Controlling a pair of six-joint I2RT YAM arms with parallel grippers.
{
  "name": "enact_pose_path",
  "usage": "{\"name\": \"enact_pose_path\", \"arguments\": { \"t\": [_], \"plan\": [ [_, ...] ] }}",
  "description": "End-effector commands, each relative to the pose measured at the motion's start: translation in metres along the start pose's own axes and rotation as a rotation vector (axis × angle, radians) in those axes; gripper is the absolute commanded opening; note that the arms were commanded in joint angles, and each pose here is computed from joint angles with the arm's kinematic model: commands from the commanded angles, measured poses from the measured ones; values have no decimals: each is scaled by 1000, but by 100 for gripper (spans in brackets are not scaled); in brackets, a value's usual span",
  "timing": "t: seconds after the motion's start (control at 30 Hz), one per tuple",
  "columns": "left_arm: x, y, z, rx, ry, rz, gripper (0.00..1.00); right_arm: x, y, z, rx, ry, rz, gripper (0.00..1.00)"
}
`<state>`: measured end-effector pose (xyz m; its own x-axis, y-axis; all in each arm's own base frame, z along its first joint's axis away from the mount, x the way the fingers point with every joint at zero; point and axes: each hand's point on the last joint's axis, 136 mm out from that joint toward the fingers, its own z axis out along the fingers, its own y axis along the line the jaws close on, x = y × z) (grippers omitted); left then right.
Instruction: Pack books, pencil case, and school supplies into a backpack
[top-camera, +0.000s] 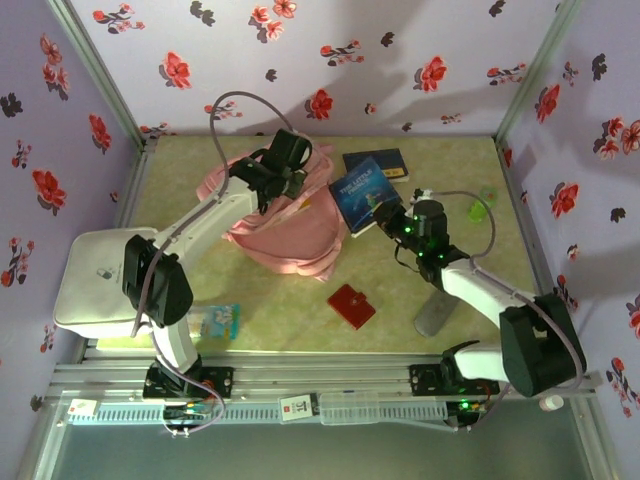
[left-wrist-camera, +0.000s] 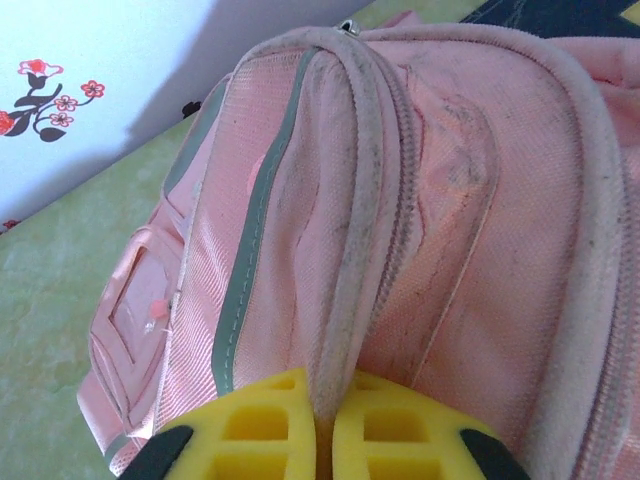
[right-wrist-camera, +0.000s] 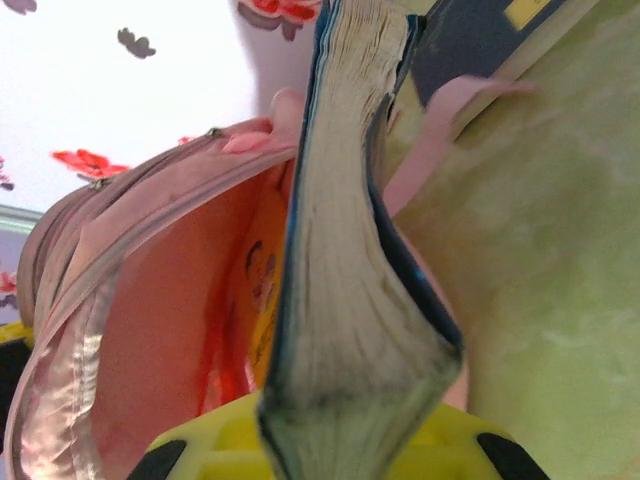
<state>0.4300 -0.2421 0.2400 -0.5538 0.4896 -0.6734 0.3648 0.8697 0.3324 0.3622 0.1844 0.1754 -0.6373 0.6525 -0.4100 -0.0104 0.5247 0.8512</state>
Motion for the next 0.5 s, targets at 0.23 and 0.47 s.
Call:
{"name": "enact_pose_path", "arguments": {
  "t": [0.23, 0.47],
  "plan": [
    [-69, 21, -39, -22, -253, -165, 0, 46, 60, 34, -259, 157, 36, 10],
    [-66, 21, -41, -16, -242, -159, 0, 66, 58, 62, -217, 199, 62, 10]
  ]
}}
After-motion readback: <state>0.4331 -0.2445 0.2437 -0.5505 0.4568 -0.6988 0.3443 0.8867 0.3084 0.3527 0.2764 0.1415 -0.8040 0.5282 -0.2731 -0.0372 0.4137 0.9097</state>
